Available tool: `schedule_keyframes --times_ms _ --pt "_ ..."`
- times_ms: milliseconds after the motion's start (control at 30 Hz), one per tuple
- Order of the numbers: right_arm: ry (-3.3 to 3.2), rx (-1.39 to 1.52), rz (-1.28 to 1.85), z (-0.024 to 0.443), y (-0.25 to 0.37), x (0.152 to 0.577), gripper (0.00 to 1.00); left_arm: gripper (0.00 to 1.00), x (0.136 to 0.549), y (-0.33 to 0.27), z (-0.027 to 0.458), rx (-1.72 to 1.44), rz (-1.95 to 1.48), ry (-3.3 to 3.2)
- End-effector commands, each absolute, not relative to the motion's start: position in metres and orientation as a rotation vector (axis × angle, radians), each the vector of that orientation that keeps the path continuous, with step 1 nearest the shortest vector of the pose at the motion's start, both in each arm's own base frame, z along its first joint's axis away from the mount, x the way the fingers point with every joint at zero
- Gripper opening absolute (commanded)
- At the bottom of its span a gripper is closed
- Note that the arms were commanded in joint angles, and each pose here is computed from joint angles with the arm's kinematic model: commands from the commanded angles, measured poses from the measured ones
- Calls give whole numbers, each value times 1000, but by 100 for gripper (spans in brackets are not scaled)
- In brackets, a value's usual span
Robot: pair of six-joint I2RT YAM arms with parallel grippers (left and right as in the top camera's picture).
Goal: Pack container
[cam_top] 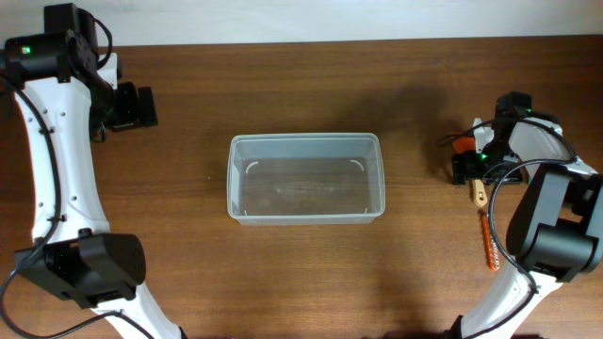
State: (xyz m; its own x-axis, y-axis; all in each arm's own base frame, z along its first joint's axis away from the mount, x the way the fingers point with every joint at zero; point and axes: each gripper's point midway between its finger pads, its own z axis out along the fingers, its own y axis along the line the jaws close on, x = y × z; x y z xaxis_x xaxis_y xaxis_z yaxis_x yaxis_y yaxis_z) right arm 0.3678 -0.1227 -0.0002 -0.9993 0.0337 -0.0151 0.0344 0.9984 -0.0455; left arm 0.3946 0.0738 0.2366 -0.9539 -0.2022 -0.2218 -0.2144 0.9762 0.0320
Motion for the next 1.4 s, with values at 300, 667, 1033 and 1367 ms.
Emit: schedule_keyframes --times_ms 300,667,1033,1367 --pt "3164 102 30 -16 -116 359 96 99 394 77 241 -302 96 2894" --pt "3163 119 28 -16 -120 358 96 99 394 77 241 -302 96 2894" --pt "3168 118 -6 -16 -124 357 76 99 394 77 241 -302 96 2894" --pt "3169 119 -55 -15 -130 358 70 99 394 78 241 -301 96 2894"
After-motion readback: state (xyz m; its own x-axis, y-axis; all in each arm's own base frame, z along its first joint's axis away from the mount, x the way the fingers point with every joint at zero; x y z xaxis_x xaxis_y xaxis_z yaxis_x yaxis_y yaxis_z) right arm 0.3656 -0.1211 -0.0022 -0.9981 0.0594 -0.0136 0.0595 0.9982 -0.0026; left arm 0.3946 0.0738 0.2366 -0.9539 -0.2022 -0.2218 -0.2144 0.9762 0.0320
